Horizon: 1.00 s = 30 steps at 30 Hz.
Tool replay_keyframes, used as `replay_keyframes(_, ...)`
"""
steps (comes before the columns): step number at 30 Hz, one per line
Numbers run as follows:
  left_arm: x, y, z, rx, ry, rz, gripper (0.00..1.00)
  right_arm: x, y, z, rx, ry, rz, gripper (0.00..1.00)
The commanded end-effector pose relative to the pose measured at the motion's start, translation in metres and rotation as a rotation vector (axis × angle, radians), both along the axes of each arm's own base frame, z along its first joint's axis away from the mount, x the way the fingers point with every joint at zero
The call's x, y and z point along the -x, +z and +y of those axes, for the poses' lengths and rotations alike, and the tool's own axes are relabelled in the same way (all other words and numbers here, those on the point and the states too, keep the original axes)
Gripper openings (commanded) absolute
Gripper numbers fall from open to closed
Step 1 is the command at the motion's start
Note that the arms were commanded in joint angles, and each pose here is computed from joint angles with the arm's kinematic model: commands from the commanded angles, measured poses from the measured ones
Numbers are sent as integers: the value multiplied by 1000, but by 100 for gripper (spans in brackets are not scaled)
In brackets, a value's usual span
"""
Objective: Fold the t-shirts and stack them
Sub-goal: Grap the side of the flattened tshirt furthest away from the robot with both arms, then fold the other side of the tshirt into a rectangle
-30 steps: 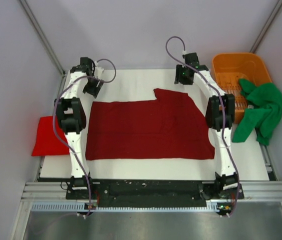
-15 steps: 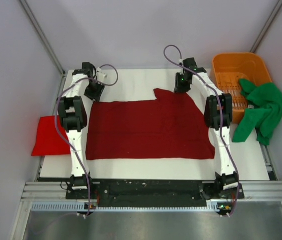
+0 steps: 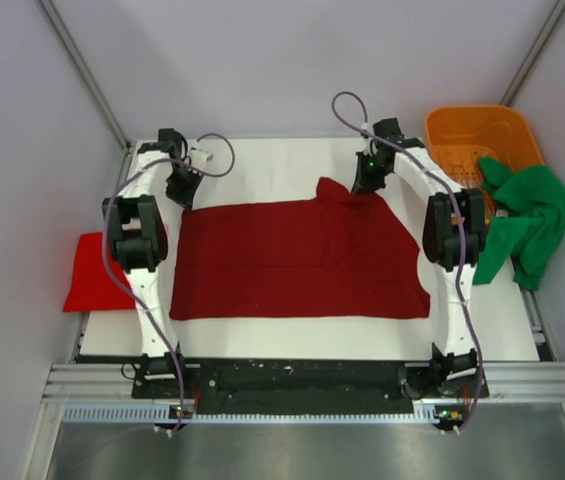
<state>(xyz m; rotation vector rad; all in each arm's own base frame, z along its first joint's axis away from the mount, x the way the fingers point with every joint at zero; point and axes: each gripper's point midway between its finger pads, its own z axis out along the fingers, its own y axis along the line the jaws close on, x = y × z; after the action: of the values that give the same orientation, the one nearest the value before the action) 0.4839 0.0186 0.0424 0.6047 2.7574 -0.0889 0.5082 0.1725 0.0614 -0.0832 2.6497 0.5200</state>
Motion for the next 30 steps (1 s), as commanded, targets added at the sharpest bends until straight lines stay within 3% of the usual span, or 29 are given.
replay_keyframes(1, -4, 84, 0, 11, -29, -225, 0, 11, 93, 7, -91, 17, -199, 0)
replay_keyframes(10, 68, 94, -2, -26, -146, -223, 0, 92, 85, -5, -94, 35, -158, 0)
replay_keyframes(19, 136, 49, 5, -86, -257, -87, 0, 164, 46, -30, -31, -3, -77, 0)
replay_keyframes(25, 138, 34, 17, -145, -240, -52, 0, 186, 23, -33, -14, -32, -33, 0)
replay_keyframes(30, 125, 51, 21, -169, -235, -100, 0, 191, 31, -38, 0, -31, -60, 0)
